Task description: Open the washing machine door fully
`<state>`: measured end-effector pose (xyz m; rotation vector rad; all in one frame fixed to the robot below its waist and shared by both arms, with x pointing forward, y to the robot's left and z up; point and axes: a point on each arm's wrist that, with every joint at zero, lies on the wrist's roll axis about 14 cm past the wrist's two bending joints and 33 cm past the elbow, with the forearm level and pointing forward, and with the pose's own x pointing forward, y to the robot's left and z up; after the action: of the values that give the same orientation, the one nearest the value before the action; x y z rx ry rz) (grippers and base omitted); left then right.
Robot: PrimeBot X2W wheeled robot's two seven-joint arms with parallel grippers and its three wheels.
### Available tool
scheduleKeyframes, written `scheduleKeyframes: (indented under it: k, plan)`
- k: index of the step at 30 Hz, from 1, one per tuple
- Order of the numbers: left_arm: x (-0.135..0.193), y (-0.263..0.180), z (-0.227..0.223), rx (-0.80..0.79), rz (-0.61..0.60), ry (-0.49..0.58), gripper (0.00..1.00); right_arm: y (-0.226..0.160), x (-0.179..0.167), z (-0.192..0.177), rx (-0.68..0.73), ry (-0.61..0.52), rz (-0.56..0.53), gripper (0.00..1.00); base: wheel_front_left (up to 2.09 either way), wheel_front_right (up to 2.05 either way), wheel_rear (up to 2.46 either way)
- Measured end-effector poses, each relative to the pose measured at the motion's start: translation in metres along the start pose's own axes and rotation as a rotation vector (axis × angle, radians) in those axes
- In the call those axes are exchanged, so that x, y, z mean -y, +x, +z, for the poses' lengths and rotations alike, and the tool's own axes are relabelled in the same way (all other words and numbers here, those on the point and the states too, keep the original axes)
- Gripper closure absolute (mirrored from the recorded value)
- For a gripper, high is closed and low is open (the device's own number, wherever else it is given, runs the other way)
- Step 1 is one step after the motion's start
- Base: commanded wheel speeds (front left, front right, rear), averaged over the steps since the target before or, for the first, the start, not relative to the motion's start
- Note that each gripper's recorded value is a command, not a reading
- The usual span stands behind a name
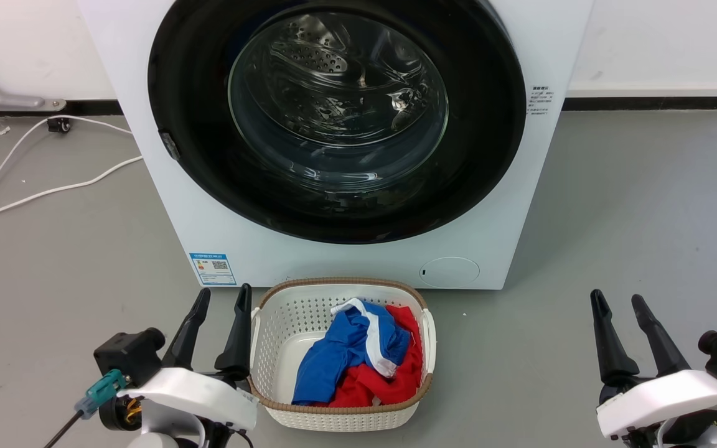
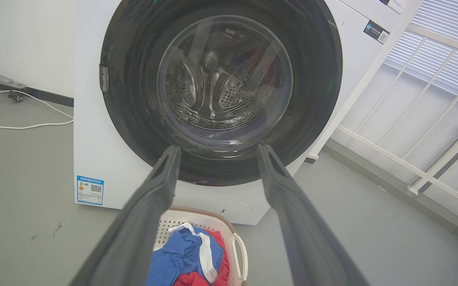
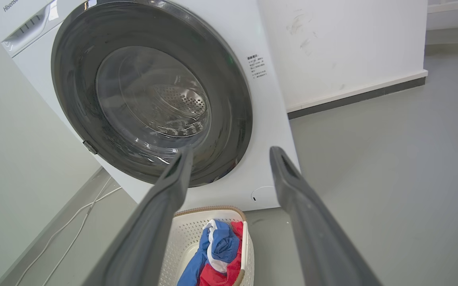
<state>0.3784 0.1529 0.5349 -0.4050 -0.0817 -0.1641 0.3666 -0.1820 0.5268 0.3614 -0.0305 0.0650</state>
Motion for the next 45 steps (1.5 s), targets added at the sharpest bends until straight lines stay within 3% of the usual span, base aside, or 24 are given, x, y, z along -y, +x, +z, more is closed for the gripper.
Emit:
scheduleKeyframes:
  k: [15, 45]
  plan:
    - [0.0040, -0.0012, -0.0038, 0.001, -0.024, 0.151, 0.00, -0.0068, 0.0022, 0.0041, 0.005, -0.159, -0.009, 0.00, 0.00, 0.00, 0.00]
    - [0.0044, 0.0015, -0.0070, 0.012, -0.054, 0.347, 0.00, -0.0081, 0.0074, 0.0005, 0.000, -0.305, -0.017, 0.00, 0.00, 0.00, 0.00]
